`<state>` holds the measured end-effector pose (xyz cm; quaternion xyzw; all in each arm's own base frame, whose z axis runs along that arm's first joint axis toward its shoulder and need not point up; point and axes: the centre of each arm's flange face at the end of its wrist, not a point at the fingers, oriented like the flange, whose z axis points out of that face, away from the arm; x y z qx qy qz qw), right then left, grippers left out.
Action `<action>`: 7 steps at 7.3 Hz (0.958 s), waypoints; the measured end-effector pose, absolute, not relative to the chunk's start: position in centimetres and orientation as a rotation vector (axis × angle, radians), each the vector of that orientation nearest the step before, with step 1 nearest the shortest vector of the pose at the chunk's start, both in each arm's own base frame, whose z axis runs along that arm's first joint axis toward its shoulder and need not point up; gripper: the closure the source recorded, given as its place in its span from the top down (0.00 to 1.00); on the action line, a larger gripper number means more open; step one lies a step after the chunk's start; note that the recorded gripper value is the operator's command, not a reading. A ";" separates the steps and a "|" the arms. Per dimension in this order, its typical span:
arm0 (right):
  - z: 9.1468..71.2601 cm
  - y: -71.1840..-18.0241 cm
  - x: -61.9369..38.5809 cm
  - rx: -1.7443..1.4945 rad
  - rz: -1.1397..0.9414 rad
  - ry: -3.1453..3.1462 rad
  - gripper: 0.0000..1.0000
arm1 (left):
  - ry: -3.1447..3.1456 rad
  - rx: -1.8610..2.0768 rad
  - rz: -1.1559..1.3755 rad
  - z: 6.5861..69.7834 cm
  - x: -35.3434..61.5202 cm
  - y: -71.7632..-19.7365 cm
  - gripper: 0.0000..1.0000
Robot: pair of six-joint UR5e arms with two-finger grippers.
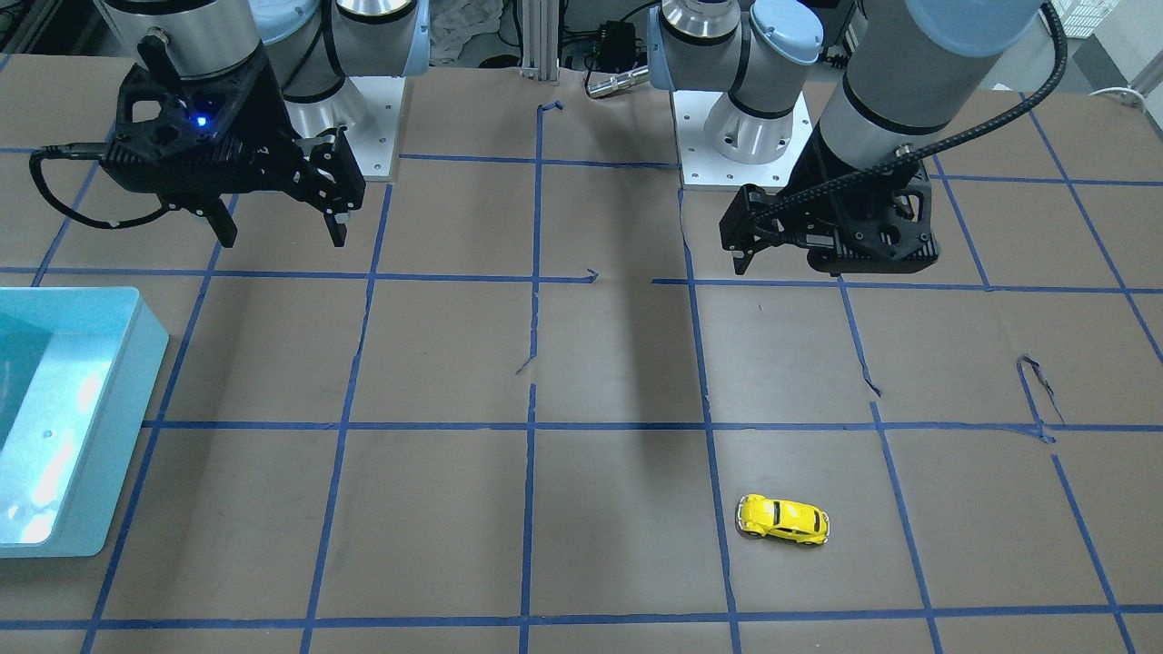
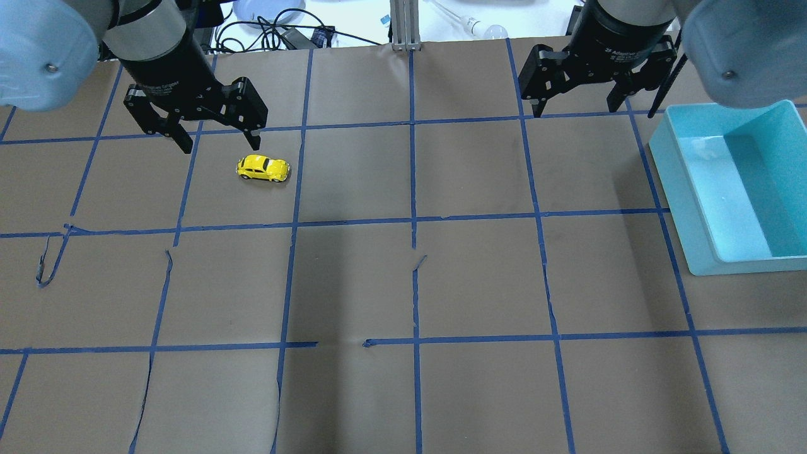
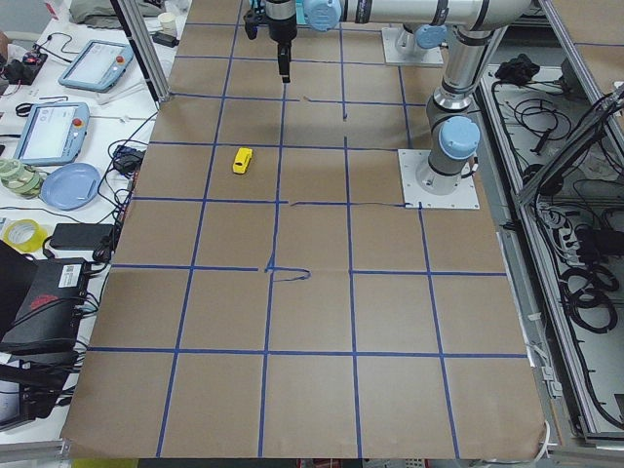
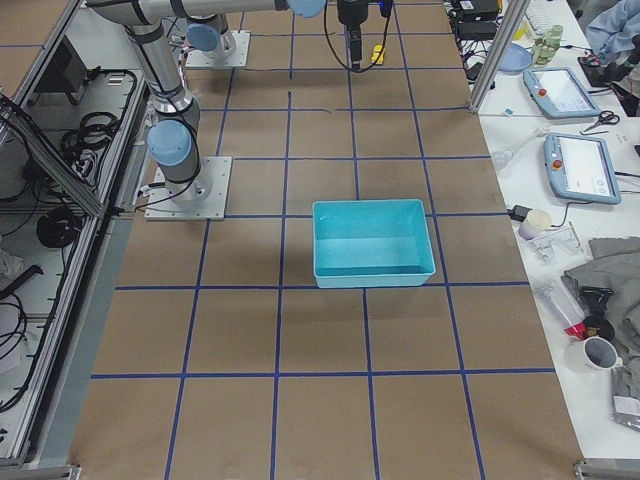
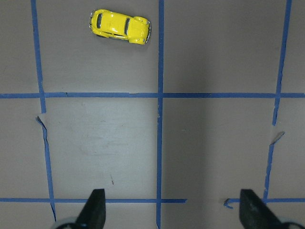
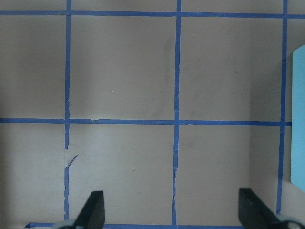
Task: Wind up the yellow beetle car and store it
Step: 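Lower the left gripper over the yellow toy car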
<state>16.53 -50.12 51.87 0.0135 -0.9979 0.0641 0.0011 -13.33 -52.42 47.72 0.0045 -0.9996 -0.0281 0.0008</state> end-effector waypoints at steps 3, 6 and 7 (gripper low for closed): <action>51.9 -50.1 16.5 0.043 0.201 -3.132 1.00 | -3.139 0.025 -0.086 47.1 -13.3 -52.4 1.00; 51.9 -50.1 16.6 0.044 0.201 -3.133 1.00 | -3.116 0.379 0.024 46.4 -12.9 -53.9 1.00; 51.9 -50.1 16.6 0.045 0.201 -3.134 1.00 | -3.070 0.657 0.043 45.8 -12.4 -54.8 1.00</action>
